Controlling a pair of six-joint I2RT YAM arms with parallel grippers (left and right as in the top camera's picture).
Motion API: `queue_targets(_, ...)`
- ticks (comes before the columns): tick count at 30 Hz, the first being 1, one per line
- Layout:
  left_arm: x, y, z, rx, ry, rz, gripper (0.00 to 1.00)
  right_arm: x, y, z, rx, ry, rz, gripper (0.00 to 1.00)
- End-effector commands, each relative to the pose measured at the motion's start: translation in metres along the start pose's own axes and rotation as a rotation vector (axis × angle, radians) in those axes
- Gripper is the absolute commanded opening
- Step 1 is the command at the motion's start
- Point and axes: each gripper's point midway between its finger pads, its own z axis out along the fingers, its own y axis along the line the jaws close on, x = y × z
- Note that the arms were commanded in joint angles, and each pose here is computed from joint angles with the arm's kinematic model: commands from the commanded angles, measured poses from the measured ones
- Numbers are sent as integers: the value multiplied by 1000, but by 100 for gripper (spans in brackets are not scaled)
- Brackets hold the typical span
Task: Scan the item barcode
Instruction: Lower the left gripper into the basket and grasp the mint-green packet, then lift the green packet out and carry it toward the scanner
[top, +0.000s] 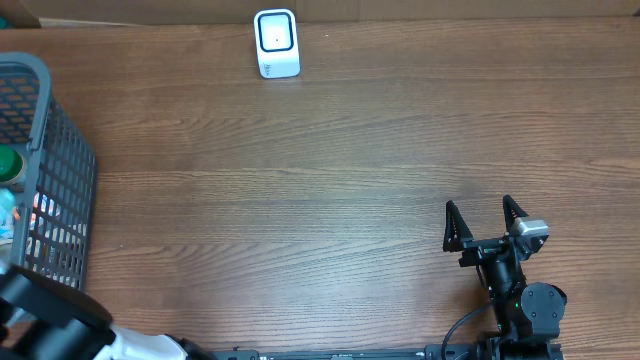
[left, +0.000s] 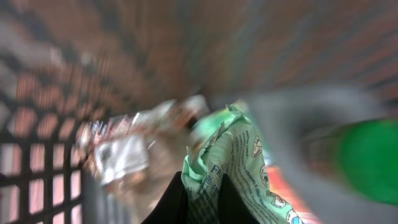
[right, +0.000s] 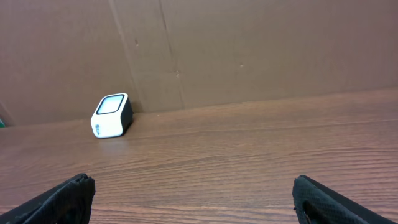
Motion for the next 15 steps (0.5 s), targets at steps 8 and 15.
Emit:
queue_targets(8,-43,-79,-235,599,-278,31,4,2,0,0,-2,-2,0,100)
queue_targets(15,69,-123,-304,923,-4,341,4,2,0,0,-2,-2,0,100)
